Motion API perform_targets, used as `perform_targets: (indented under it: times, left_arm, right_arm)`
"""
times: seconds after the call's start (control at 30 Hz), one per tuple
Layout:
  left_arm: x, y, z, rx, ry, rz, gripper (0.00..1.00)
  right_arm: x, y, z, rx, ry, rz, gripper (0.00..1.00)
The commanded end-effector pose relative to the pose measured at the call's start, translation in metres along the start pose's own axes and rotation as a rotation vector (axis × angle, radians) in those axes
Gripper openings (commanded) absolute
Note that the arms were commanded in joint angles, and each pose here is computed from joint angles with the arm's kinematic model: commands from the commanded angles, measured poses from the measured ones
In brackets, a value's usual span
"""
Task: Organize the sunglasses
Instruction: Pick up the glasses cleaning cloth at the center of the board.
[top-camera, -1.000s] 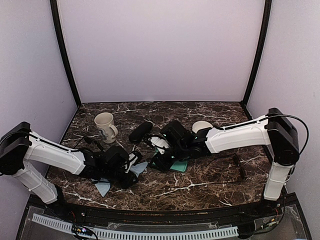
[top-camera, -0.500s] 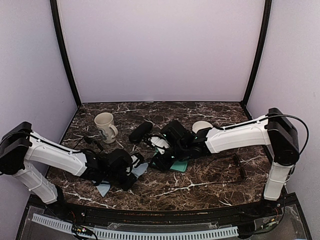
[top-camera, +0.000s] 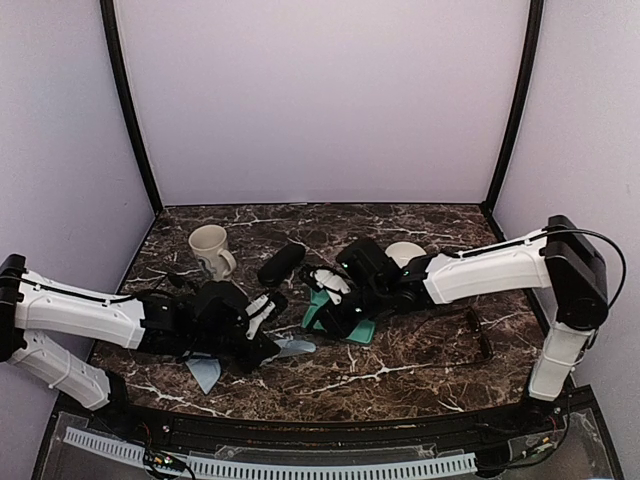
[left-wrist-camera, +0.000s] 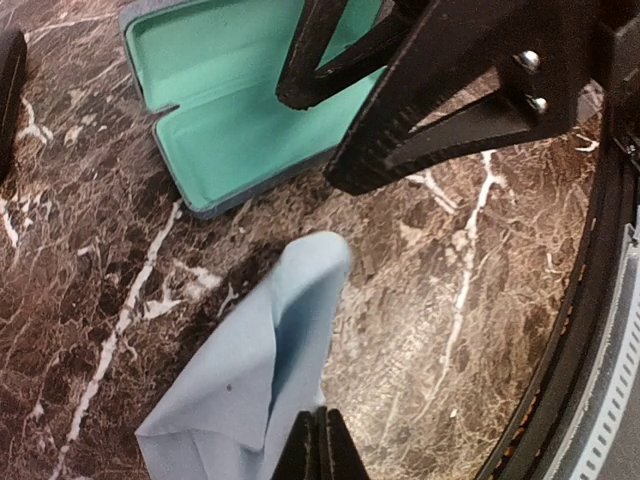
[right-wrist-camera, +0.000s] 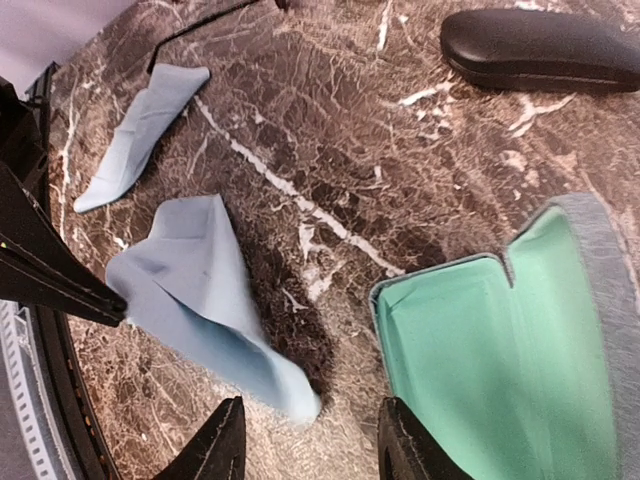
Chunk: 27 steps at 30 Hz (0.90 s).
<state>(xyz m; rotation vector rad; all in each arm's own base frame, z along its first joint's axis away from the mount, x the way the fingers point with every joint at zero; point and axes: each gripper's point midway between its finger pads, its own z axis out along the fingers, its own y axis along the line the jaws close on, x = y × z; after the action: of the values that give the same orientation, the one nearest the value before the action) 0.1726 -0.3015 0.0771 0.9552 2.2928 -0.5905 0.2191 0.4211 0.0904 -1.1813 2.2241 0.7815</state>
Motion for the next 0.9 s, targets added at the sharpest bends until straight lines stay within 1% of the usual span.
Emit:
perform_targets:
  times: [0.0,0.23,0.4,0.47,0.63,0.73,0.87]
  left_arm:
    - [-0.023,-0.018,-0.017,0.100,-0.060,0.042,0.00]
    - [-0.037,-0.041,-0.033,0.246,-0.092,0.068,0.00]
    - [-0.048,-0.050,-0.035,0.293,-0.113,0.051,0.00]
    - [-0.049,-0.051,-0.035,0.300,-0.118,0.042,0.00]
    - [-0.052,-0.047,-0.031,0.291,-0.109,-0.015,0.00]
    - [-0.056,-0.042,-0.026,0.275,-0.100,-0.057,0.00]
    - [-0.062,-0.034,-0.016,0.259,-0.080,-0.116,0.00]
  right_arm:
    - [-0.025,0.004,-0.028,-0.047,-0.108,-0.001,0.46]
    - [-0.024,0.010,-0.049,-0.082,-0.136,-0.024,0.46]
    - [-0.015,0.012,-0.052,-0.109,-0.128,-0.014,0.46]
    - [-0.017,0.017,-0.064,-0.125,-0.158,-0.027,0.46]
    - [-0.002,0.033,-0.067,-0.200,-0.152,-0.031,0.48]
    - [0.005,0.036,-0.062,-0.173,-0.141,-0.031,0.49]
    - [0.010,0.032,-0.054,-0.112,-0.142,0.011,0.50]
